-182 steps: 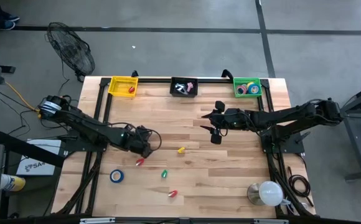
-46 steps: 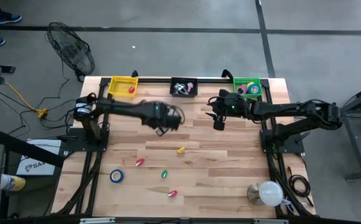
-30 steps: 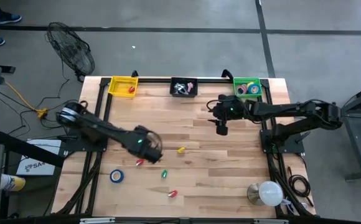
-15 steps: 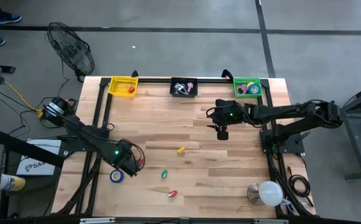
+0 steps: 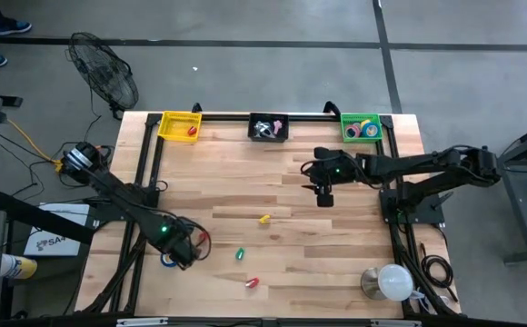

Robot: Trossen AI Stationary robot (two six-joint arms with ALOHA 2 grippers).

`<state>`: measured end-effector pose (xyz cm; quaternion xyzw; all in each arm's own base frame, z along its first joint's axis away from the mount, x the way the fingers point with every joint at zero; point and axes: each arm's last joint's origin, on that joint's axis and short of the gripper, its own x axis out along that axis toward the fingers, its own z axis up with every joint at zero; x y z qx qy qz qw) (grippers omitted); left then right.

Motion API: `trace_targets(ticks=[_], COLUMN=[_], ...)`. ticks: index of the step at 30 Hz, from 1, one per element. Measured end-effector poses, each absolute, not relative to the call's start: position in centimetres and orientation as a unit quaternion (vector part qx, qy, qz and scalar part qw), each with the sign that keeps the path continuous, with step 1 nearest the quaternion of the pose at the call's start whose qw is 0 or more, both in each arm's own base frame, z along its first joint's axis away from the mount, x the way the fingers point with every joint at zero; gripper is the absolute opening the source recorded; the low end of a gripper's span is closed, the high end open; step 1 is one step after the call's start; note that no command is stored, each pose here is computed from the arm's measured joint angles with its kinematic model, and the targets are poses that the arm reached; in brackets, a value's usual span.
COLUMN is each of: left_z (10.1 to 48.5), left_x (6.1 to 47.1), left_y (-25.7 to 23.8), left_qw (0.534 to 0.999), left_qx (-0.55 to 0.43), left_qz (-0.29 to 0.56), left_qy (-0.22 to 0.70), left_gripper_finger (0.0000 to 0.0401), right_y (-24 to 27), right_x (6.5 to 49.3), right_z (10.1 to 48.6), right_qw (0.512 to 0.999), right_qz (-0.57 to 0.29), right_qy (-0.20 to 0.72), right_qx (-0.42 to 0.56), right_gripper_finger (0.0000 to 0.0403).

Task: Pick and place Stapler, Stapler remover, tape
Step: Put the dark blue tape into the green bin

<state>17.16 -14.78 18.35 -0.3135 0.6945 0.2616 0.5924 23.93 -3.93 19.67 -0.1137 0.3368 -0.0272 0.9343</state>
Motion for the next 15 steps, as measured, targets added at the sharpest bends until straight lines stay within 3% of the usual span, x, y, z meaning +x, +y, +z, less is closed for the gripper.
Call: trace_targets(ticks=[4,15], left_z=[18.4,18.3], left_x=[16.4,15.0], left_y=[-15.3,-16.8], left_qw=[0.570,0.581], left_qx=[-0.314,-0.323], left_qz=[0.269,0.304], left_qy=[0.710,0.682], left_gripper_finger=[0.0149,0.0149], right_y=[-3.7,-3.6], right_x=[23.9,23.9], right_z=[19.6,19.6], right_qw=[0.934,0.935], right_qz=[-0.022,-0.022], right_qy=[0.338,0.338], right_qx=[-0.114,-0.106], right_gripper_finger=[0.0192,0.0192])
